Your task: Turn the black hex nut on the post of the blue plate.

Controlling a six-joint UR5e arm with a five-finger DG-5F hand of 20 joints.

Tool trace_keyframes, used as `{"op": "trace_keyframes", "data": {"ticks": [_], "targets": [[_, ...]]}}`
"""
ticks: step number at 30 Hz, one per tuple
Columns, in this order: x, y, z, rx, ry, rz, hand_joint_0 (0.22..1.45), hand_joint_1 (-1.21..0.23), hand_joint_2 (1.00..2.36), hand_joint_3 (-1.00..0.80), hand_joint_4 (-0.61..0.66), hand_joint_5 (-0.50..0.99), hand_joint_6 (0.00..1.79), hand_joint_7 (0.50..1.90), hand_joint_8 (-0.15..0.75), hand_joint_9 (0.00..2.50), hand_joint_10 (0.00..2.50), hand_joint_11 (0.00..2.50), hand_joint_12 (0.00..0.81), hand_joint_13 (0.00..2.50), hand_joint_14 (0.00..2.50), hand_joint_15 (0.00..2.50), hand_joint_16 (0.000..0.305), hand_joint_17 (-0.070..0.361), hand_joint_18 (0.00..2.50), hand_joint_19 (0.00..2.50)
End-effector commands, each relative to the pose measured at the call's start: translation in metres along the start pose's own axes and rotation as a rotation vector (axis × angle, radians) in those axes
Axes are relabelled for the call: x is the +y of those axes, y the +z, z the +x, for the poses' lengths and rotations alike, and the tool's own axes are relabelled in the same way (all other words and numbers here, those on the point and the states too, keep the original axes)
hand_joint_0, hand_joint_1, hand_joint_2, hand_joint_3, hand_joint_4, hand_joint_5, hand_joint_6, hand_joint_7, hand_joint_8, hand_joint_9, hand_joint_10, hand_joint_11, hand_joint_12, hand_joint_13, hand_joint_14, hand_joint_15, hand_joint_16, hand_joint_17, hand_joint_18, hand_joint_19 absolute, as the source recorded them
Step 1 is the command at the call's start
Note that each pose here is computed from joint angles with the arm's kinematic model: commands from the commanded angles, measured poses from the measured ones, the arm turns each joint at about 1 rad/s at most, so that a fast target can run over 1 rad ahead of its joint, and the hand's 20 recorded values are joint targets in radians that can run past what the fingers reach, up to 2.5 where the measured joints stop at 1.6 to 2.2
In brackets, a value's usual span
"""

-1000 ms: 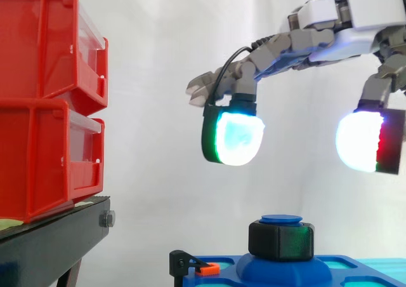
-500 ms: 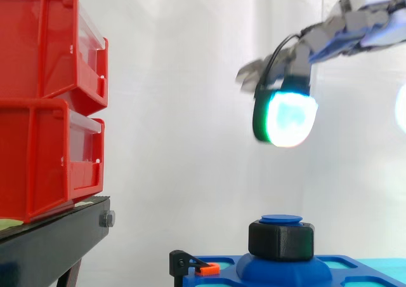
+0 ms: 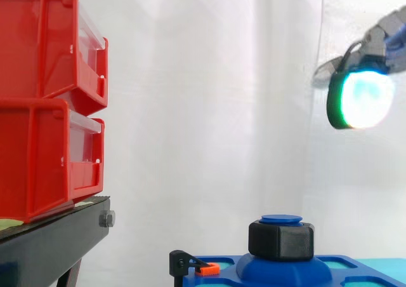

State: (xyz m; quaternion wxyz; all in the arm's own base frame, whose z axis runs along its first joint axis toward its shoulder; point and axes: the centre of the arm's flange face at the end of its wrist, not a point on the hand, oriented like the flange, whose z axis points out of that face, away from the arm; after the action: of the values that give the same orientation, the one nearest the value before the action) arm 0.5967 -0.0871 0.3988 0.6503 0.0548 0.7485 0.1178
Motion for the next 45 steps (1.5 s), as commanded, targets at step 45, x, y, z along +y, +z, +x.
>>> {"op": "trace_keyframes", "data": {"ticks": [45], "targets": [[-0.011, -0.012, 0.0, -0.04, 0.784, 0.115, 0.42, -0.5, 1.0, -0.5, 0.06, -0.25, 0.5, 0.59, 0.106, 0.0, 0.0, 0.0, 0.291, 0.0, 0.0, 0.06, 0.046, 0.103, 0.0, 0.17]]}}
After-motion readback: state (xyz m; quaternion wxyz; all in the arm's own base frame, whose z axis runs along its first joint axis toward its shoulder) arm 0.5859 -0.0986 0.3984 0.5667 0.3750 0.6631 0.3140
